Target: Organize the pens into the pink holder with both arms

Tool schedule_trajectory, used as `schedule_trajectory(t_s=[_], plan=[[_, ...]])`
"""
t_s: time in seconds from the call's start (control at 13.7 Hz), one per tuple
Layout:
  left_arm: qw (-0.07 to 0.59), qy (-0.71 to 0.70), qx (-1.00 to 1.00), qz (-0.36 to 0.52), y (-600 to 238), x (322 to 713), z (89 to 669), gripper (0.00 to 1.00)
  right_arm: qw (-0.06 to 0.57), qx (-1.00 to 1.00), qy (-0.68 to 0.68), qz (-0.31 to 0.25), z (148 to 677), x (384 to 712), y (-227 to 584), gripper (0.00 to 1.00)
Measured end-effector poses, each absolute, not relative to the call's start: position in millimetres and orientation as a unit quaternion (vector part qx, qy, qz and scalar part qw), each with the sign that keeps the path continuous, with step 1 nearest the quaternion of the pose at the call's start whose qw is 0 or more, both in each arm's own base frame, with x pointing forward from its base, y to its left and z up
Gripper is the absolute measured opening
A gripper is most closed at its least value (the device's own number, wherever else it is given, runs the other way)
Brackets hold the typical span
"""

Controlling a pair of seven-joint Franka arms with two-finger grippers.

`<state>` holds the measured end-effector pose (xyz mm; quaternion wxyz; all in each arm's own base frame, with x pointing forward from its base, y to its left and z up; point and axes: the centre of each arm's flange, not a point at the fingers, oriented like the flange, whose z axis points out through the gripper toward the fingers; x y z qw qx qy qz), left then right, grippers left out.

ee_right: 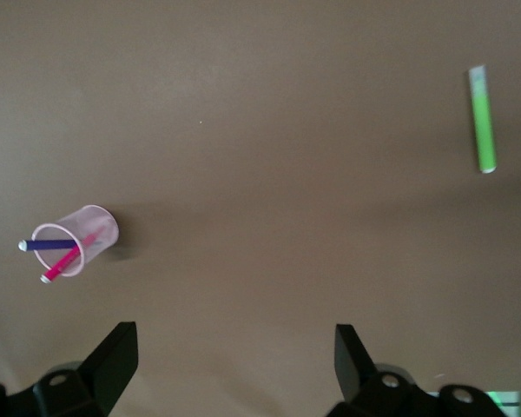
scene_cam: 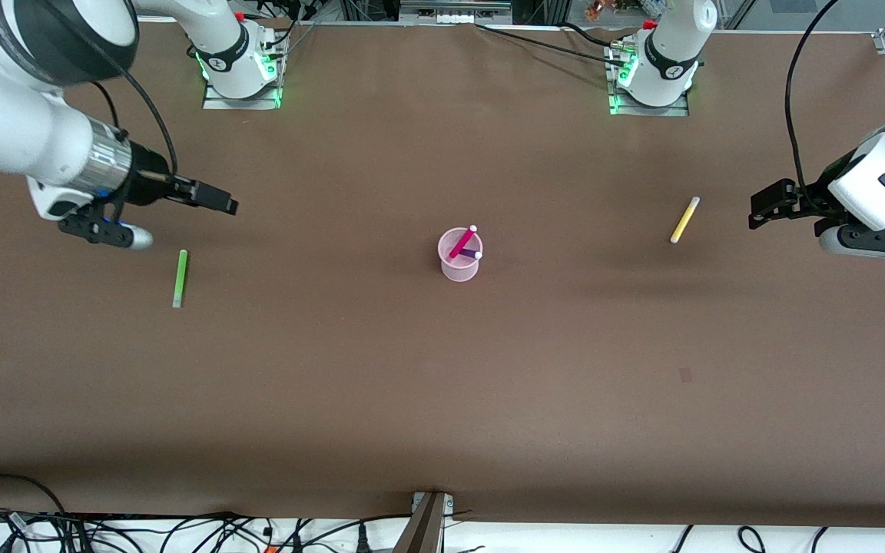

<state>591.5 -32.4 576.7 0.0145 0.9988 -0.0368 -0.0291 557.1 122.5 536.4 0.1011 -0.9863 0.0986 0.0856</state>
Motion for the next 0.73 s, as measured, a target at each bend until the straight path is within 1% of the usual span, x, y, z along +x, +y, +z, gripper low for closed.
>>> schedule_trajectory(t_s=[0.22,0.36,0.51,0.73], plan=[[0.015,-0.037,0.999,-0.029,-32.5,591.5,576.6,1.00,0.044,-0.997,-0.025,0.052,554.3,555.6,95.9,1.00],[0.015,-0.037,0.999,-0.029,-32.6,591.5,576.6,1.00,0.036,-0.996,-0.064,0.044,557.6,562.0,69.8,1.00],[0.015,-0.037,0.999,-0.029,-32.7,591.6,576.5,1.00,0.034,-0.996,-0.062,0.053,554.7,562.5,60.1,1.00],[0.015,-0.037,0.999,-0.030,-32.6,591.7,576.3,1.00,0.023,-0.998,-0.011,0.063,555.5,559.0,77.0,1.00]])
